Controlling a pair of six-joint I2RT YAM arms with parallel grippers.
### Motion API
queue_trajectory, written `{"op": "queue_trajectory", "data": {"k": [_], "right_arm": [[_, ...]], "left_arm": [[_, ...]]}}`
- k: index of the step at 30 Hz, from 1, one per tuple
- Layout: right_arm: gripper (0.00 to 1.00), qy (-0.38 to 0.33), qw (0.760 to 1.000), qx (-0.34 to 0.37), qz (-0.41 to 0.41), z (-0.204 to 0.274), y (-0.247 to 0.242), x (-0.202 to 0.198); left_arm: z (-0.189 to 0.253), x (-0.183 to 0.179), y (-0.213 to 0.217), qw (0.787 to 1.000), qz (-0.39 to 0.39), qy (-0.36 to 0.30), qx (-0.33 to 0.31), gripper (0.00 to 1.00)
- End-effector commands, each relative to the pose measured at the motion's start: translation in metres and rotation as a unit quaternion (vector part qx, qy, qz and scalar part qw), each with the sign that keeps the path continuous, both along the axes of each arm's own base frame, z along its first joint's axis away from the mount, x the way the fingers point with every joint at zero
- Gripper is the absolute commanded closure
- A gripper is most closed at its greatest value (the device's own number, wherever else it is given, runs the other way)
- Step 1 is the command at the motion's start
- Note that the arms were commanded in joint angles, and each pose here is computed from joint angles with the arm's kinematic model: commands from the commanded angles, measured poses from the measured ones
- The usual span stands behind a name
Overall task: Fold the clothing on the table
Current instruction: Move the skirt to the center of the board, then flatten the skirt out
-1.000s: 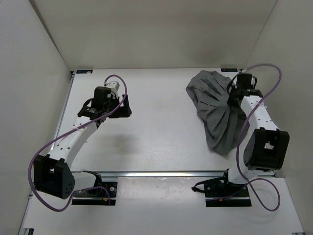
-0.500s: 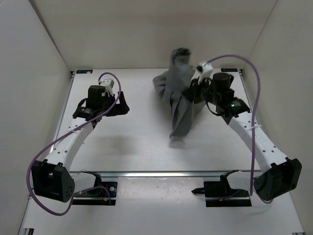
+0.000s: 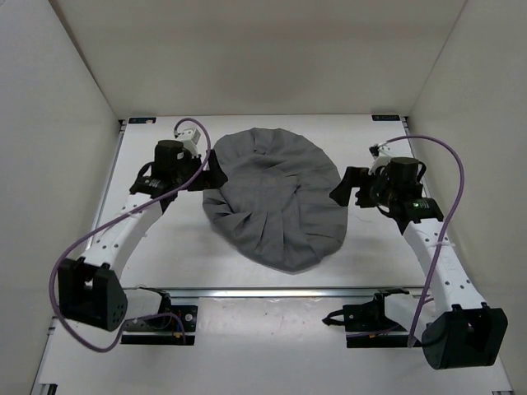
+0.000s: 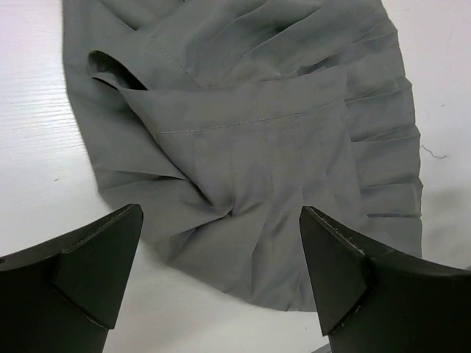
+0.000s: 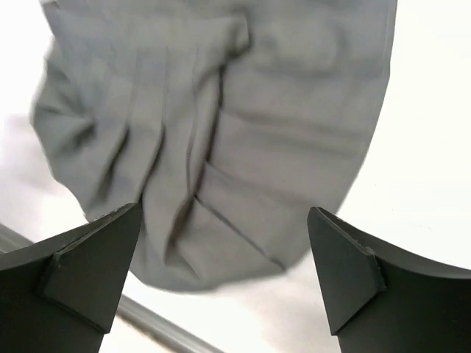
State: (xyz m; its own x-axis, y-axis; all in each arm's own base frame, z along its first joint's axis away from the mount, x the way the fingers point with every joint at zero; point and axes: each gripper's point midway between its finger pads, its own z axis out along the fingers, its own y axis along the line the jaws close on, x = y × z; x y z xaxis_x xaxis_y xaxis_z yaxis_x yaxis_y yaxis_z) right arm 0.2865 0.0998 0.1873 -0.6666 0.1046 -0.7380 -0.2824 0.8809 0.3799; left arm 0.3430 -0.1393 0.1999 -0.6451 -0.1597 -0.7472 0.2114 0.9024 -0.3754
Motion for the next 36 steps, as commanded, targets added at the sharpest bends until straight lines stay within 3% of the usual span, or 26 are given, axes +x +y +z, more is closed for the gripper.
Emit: {"op": "queue_trajectory", "data": {"k": [1, 4, 10, 12, 19, 23, 31, 36], "right_arm": [[0.07, -0.009, 1.0, 0.027, 0.008, 0.012, 0.014, 0.014], [0.09, 0.009, 0.999, 0.033, 0.032, 0.004, 0.038, 0.016], [0.1, 0.046, 0.998, 0.03, 0.008, -0.021, 0.06, 0.066], [0.12, 0.074, 0.997, 0.035, -0.011, -0.031, 0.063, 0.102], [0.13, 0.081, 0.996, 0.037, -0.02, -0.039, 0.082, 0.164], [0.13, 0.15, 0.988, 0.023, -0.025, -0.073, 0.091, 0.169], [0.13, 0.195, 0.98, -0.034, -0.031, -0.091, 0.112, 0.176], [0.2, 0.214, 0.975, -0.057, -0.02, -0.106, 0.122, 0.165]], "left_arm": [[-0.008, 0.026, -0.01, 1.0, 0.003, 0.005, -0.016, 0.01], [-0.008, 0.055, -0.018, 0.999, 0.01, 0.009, -0.037, 0.01], [-0.03, 0.093, -0.03, 0.999, 0.013, 0.04, -0.014, 0.02], [-0.039, 0.105, -0.016, 0.998, 0.033, 0.05, -0.009, 0.01], [-0.048, 0.116, 0.026, 0.996, 0.07, 0.055, -0.006, 0.01], [-0.048, 0.115, 0.034, 0.996, 0.075, 0.054, -0.013, 0.01], [-0.054, 0.108, 0.043, 0.995, 0.08, 0.055, -0.022, 0.02], [-0.056, 0.103, 0.049, 0.995, 0.084, 0.053, -0.024, 0.01]]}}
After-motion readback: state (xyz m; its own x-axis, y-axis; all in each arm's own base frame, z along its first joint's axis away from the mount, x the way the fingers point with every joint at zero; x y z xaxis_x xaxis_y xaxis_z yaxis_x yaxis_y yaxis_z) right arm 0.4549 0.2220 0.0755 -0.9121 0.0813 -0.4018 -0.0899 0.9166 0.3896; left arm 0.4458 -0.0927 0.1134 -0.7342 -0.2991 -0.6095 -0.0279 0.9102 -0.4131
